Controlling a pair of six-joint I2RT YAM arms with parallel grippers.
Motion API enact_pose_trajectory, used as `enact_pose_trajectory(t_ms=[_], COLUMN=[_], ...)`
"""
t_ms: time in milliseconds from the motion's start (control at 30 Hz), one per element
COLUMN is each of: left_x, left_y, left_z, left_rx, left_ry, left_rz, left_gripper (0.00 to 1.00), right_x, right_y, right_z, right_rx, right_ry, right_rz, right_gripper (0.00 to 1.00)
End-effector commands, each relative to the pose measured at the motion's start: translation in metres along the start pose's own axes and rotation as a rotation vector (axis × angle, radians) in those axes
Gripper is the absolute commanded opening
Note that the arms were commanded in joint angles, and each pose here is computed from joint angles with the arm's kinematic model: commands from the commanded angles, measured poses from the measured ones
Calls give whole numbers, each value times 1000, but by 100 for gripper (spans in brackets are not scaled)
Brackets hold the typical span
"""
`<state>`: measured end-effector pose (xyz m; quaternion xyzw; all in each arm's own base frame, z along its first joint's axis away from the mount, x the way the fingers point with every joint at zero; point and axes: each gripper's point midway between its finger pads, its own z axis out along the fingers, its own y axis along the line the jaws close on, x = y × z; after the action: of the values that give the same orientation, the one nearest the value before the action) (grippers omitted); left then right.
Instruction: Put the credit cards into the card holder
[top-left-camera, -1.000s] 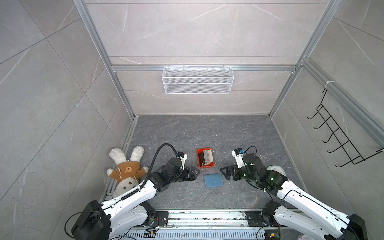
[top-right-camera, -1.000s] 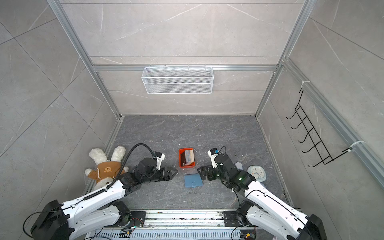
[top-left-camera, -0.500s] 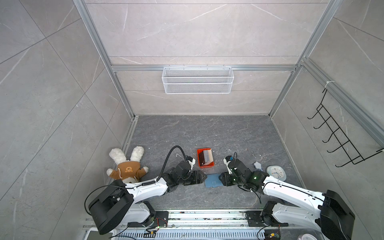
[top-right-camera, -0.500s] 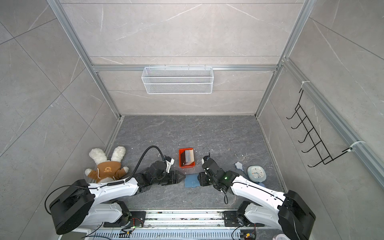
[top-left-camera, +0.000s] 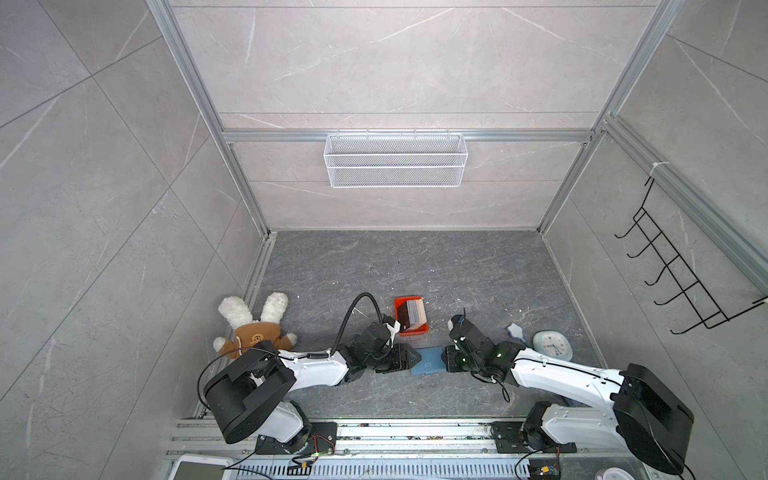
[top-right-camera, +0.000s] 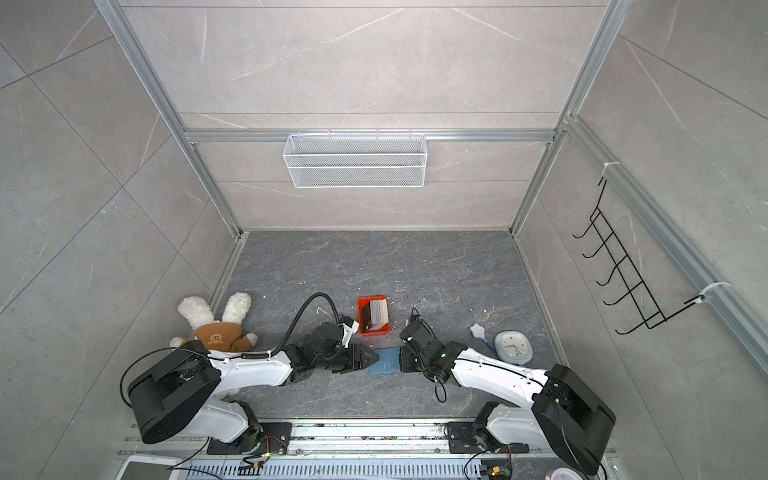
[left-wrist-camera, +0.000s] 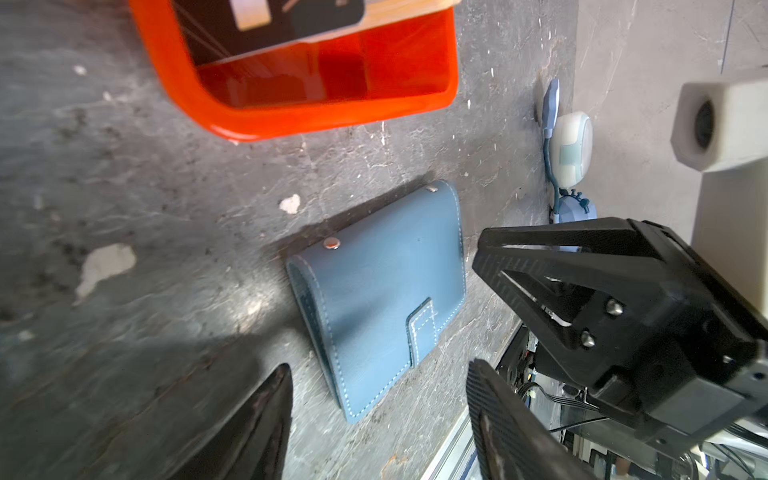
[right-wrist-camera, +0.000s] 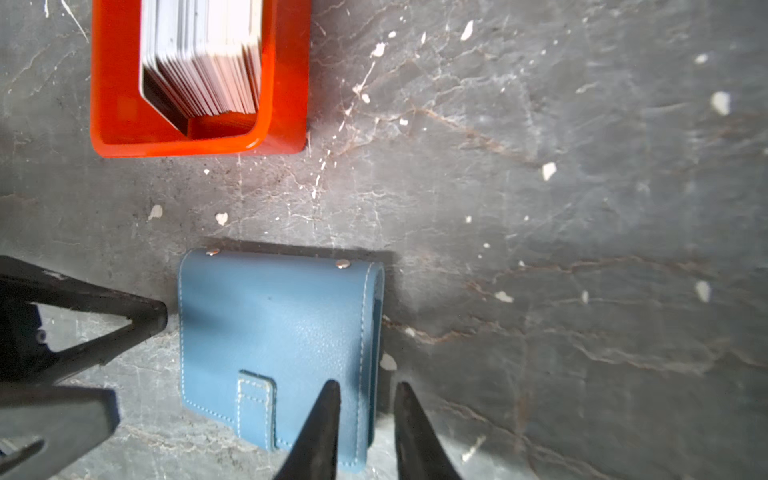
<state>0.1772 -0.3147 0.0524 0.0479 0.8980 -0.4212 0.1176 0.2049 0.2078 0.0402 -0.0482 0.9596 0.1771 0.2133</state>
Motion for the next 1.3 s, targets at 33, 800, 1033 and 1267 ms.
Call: enact_pose_trajectory(t_ms=[33, 800, 1033, 1267], left_x=[-6, -9, -9, -9], left_y=[-25, -62, -68, -68], left_z=[4, 5, 6, 10], left_rx=[84, 216, 227, 214], left_ry=[6, 28, 33, 41], left_rz=[18, 28, 30, 28], left_gripper=[66, 48, 31, 16], right_x=[5, 16, 16, 16], right_y=[-2, -11, -8, -6], right_z=[8, 16, 13, 13], right_rx=[5, 32, 10, 1], right_ry=[4, 5, -5, -6], right_rz=[14, 35, 40, 41], right_gripper=[23, 14, 12, 11])
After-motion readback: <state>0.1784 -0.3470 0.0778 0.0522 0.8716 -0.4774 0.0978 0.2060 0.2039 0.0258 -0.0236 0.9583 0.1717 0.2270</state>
